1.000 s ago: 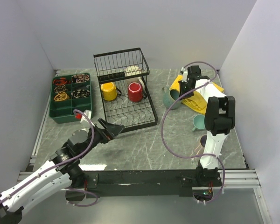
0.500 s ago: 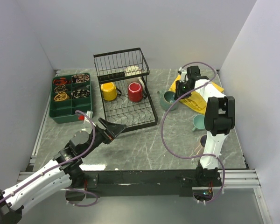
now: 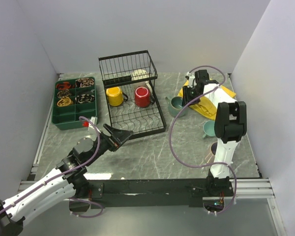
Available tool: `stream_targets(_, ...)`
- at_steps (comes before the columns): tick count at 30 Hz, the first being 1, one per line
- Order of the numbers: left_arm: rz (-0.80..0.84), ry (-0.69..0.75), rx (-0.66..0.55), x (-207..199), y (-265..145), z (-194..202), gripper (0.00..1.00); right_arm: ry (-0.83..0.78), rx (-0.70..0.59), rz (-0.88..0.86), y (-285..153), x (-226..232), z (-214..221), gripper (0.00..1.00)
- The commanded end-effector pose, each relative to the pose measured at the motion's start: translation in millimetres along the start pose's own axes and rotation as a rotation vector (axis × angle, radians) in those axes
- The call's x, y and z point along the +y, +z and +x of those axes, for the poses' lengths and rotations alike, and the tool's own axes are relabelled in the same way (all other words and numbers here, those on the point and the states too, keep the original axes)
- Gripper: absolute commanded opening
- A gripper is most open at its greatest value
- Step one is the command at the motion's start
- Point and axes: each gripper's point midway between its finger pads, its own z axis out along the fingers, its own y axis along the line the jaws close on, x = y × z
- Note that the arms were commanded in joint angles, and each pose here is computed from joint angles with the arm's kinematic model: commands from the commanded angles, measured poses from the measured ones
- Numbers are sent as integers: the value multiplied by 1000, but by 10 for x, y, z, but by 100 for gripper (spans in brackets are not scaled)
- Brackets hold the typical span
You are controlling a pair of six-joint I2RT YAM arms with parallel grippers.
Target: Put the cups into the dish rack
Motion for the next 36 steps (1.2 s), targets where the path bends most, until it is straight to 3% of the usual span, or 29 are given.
stream_targets(1, 50, -14, 1, -153, 0, -18, 96, -14, 29, 17, 57, 29, -2, 37)
stream_targets(3, 40, -28, -6, -135, 8, -29, 96, -14, 37, 16, 62, 35, 3, 30)
stream_targets(7, 8, -119, -12, -96, 33, -33, 97, -18, 31, 13, 43, 53, 28, 4)
stream_targets(9, 0, -152, -16, -94, 47, -42, 98, -38, -22, 15, -64, 73, -64, 0)
stream_targets(13, -4, -208, -7, -176, 102, -53, 99, -112, -152, 17, -390, 133, -202, 0)
stream_targets(18, 88, -170, 46, -542, 181, -78, 97, -277, -453, 80, -1200, 275, -607, 0)
stream_targets(23, 216, -178, 234, -875, 271, 51, 98, -555, -727, 198, -2176, 458, -934, 0)
stream_targets(28, 395, -98, 386, -1340, 304, 110, 100, -874, -924, 319, -3087, 735, -1141, 0)
stream_targets(31, 484, -49, 496, -1606, 272, 191, 99, -1031, -1024, 301, -3430, 1022, -1043, 0)
stream_targets(33, 528, -57, 576, -1738, 234, 243, 99, -1153, -1161, 364, -3809, 1259, -941, 0)
stream_targets(34, 552, -55, 591, -1795, 211, 244, 98, -1187, -1183, 345, -3734, 1349, -835, 0)
stream_targets(35, 606, -40, 593, -1897, 156, 229, 98, -1219, -1297, 375, -4040, 1485, -768, 0)
stream_targets(36, 616, -53, 611, -1923, 137, 235, 98, -1225, -1329, 374, -4096, 1536, -718, 0)
